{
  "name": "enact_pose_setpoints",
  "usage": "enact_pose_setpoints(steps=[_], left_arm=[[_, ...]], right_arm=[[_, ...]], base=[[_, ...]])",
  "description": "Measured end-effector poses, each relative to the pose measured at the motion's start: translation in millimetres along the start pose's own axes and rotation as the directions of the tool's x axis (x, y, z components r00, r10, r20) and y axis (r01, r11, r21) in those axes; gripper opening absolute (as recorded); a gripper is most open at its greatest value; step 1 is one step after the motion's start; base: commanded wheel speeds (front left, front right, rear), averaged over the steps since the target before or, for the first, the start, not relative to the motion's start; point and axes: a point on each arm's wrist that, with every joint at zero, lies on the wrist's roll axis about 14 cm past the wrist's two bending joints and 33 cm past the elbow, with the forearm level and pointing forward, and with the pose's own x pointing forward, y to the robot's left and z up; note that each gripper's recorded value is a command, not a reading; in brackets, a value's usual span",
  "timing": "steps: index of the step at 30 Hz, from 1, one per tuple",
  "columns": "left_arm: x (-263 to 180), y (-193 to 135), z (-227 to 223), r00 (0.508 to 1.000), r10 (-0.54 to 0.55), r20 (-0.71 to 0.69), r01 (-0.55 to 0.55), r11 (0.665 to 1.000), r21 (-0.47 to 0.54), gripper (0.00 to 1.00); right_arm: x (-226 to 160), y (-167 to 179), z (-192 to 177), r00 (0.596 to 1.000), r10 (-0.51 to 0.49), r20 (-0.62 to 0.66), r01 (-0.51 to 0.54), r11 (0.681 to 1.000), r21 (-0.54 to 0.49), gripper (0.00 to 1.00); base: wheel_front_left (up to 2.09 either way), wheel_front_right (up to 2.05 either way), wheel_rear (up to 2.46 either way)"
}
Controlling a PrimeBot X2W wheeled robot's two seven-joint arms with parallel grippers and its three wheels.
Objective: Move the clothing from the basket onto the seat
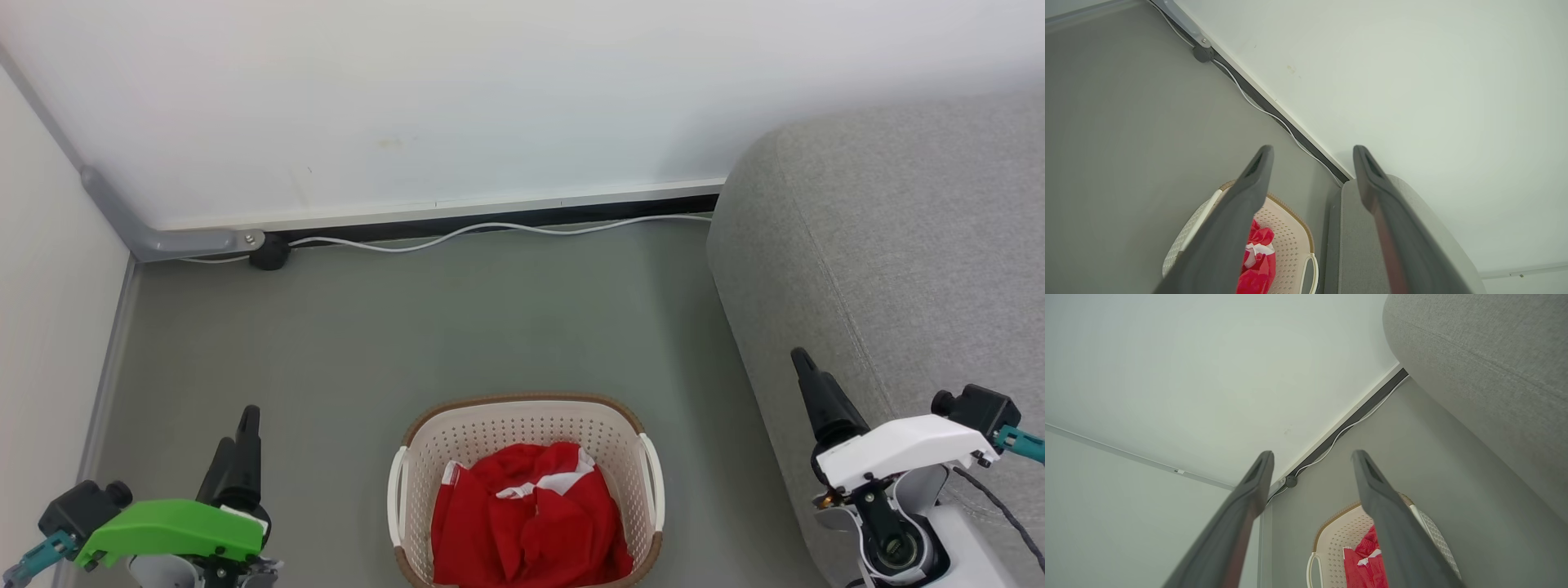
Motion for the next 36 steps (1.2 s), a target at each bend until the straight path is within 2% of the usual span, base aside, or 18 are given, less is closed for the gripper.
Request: enact_pose_setpoints(steps=[8, 14, 28, 36], left_arm=[[-4, 3, -3, 1.000, 0.006, 0.002, -0.006, 0.995, 0.103, 1.00], [-4, -2, -2, 1.000, -0.012, 0.012, 0.010, 0.984, 0.180, 1.00], [-8, -7, -1, 0.998, -0.046, 0.032, 0.031, 0.932, 0.361, 1.00], [-10, -10, -1, 0.997, -0.066, 0.041, 0.039, 0.882, 0.470, 1.00]], right_arm=[[0, 4, -6, 1.000, 0.006, -0.005, -0.006, 0.995, -0.103, 1.00], [0, 6, -10, 1.000, 0.013, -0.010, -0.014, 0.978, -0.210, 1.00], [0, 10, -17, 0.998, 0.048, -0.027, -0.055, 0.894, -0.444, 1.00], [0, 13, -13, 0.998, 0.066, -0.011, -0.061, 0.837, -0.543, 1.00]], base=[[0.00, 0.00, 0.00], [0.00, 0.00, 0.00], [0.00, 0.00, 0.00], [0.00, 0.00, 0.00]])
